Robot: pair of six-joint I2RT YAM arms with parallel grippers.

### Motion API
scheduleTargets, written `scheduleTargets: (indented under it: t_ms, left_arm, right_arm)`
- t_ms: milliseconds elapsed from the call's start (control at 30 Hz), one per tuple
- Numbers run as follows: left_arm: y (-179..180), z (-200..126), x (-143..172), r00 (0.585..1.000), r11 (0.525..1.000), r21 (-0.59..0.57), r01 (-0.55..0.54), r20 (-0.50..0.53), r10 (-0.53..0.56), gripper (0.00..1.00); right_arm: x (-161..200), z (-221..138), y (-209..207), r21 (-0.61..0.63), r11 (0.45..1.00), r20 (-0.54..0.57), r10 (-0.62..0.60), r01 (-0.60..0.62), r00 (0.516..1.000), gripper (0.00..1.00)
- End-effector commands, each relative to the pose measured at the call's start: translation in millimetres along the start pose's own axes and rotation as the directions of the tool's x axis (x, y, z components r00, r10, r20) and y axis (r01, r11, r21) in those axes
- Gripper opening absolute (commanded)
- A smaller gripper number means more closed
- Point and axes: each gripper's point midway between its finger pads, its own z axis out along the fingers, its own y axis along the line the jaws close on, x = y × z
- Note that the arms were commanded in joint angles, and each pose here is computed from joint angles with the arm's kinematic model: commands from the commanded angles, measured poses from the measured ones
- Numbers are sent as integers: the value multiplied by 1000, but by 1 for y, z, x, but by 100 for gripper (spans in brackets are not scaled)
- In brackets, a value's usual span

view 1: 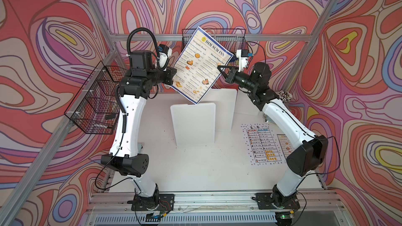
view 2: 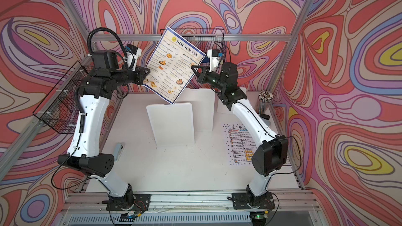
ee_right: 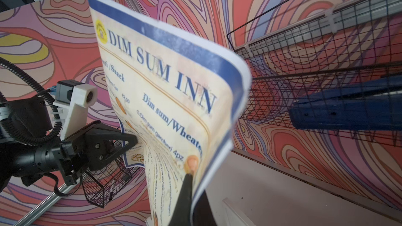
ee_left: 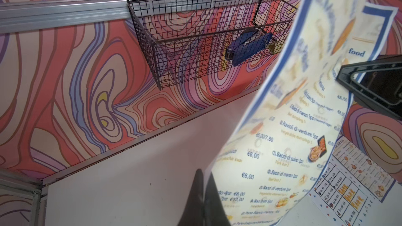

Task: Insert the menus into the narrow rack
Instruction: Insert the menu into the narrow rack.

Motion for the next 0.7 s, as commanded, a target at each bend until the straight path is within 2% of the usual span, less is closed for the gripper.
scheduleTargets:
  t_ms: [0, 333, 533, 633, 667]
  left_arm:
    - [2, 6, 13, 998, 1000, -19, 12, -57, -13, 0]
    - [-4, 4, 12, 999, 1000, -2, 13, -52, -13, 0]
    - [-5, 10, 24, 996, 999, 4, 46, -81, -46, 0]
    - [-10, 5, 28, 996, 998, 22, 52, -74, -50, 0]
    - [-12, 2, 27, 996, 998, 23, 55, -65, -53, 3]
  right_arm:
    - [9, 5, -3, 11, 1000, -30, -4, 4, 1000, 0]
    - [11, 4, -6, 21, 1000, -33, -20, 20, 999, 0]
    - [12, -3, 1, -5, 992, -25, -122, 122, 992, 0]
    - [16, -7, 11, -60, 984, -21, -167, 166, 986, 0]
    - [16, -9, 15, -74, 982, -15, -176, 175, 984, 0]
